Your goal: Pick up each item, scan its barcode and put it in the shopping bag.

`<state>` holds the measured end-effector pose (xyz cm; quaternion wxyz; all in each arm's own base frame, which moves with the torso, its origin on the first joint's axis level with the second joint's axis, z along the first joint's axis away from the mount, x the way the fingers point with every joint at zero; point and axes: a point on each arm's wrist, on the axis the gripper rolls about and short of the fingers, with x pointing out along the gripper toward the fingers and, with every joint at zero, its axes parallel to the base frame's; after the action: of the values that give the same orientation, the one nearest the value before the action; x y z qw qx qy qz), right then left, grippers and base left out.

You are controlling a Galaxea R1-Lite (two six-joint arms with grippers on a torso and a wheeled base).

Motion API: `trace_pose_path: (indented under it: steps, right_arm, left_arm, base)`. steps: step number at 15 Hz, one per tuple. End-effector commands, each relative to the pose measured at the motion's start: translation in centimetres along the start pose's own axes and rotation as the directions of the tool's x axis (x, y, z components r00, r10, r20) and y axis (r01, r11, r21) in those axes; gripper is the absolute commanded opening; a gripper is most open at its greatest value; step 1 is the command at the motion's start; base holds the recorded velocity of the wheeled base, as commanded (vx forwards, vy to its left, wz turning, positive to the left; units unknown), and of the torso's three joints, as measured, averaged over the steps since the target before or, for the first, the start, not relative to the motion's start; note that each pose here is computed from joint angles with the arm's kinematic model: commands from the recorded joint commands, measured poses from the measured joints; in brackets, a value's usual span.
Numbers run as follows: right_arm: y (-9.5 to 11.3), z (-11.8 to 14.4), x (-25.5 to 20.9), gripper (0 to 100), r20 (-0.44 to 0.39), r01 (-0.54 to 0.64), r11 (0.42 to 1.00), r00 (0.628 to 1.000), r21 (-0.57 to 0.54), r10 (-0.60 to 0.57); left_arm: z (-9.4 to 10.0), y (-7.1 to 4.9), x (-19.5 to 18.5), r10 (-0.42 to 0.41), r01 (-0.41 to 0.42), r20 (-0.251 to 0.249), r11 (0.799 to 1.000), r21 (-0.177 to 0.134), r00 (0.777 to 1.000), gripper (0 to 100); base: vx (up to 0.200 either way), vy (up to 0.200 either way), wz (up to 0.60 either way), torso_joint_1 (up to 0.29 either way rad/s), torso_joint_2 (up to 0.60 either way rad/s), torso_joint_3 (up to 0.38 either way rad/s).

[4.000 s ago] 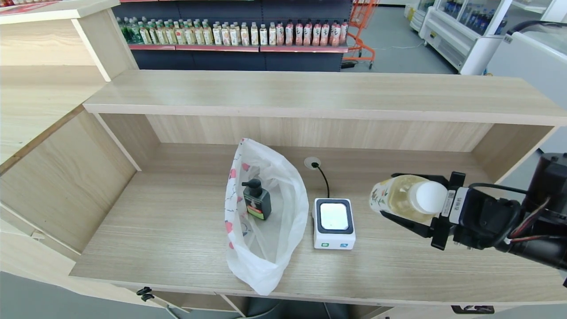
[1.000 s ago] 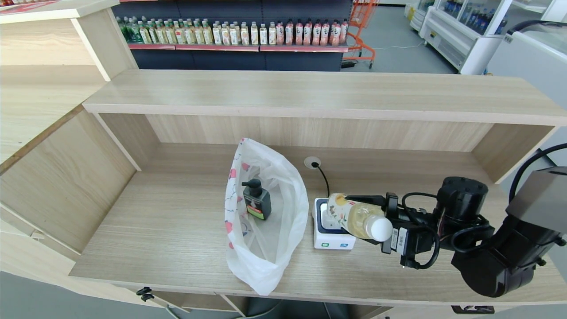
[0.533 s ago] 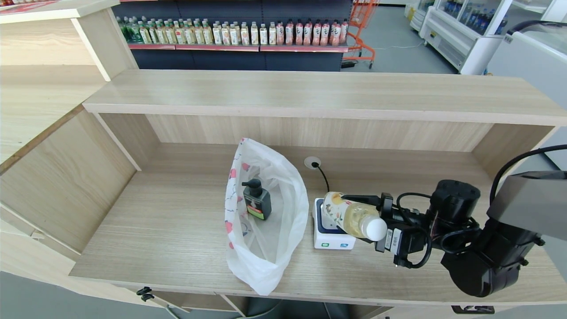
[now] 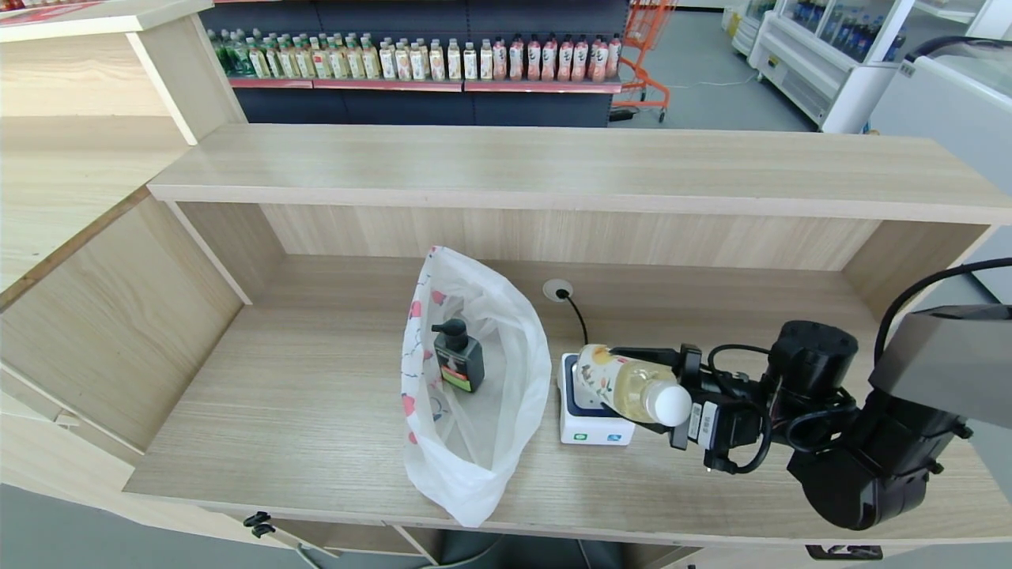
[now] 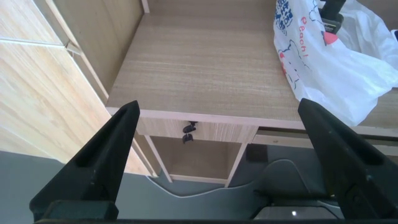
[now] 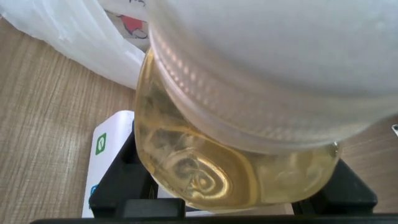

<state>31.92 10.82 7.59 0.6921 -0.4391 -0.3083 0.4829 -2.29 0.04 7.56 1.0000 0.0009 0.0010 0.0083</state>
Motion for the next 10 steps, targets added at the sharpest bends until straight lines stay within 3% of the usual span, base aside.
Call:
trace_pose_path:
  steps: [1,2,3,4,6,8,9,10]
  right_arm:
    - [-1.9,1.6,-0.2,0,0.025,0.036,0.999,0.999,0.014,-0.037]
    - [-2.7,2.3,-0.3,0,0.035,0.050,0.998,0.998,0.027,-0.051]
    - [-5.2,4.4,-0.7,0,0.063,0.103,0.993,0.992,0.062,-0.106]
    - [-6.3,5.6,-1.1,0,0.061,0.137,0.986,0.988,0.092,-0.143]
    - [-9.1,9.4,-2.8,0,-0.026,0.310,0.916,0.949,0.254,-0.314]
    - [-10.0,10.9,-3.9,0,-0.196,0.441,0.807,0.897,0.392,-0.395]
    - [-10.2,11.9,-5.0,0,-0.411,0.555,0.667,0.828,0.497,-0.382]
    - [-10.0,12.7,-5.7,0,-0.489,0.588,0.579,0.804,0.565,-0.339]
  left_arm:
    - [0.0,0.0,0.0,0.000,0.000,0.000,1.000,0.000,1.000,100]
    - [0.0,0.0,0.0,0.000,0.000,0.000,1.000,0.000,1.000,100]
    - [0.0,0.0,0.0,0.000,0.000,0.000,1.000,0.000,1.000,100]
    - [0.0,0.0,0.0,0.000,0.000,0.000,1.000,0.000,1.000,100]
    - [0.0,0.0,0.0,0.000,0.000,0.000,1.000,0.000,1.000,100]
    - [0.0,0.0,0.0,0.000,0.000,0.000,1.000,0.000,1.000,100]
    - [0.0,0.0,0.0,0.000,0.000,0.000,1.000,0.000,1.000,100]
    - [0.0,0.0,0.0,0.000,0.000,0.000,1.000,0.000,1.000,100]
  base:
    - [0.000,0.000,0.00,0.000,0.00,0.000]
    - [0.000,0.000,0.00,0.000,0.00,0.000]
    - [0.000,0.000,0.00,0.000,0.00,0.000]
    - [0.000,0.000,0.00,0.000,0.00,0.000]
    - [0.000,0.000,0.00,0.000,0.00,0.000]
    - [0.000,0.000,0.00,0.000,0.00,0.000]
    - [0.000,0.000,0.00,0.000,0.00,0.000]
    - [0.000,0.000,0.00,0.000,0.00,0.000]
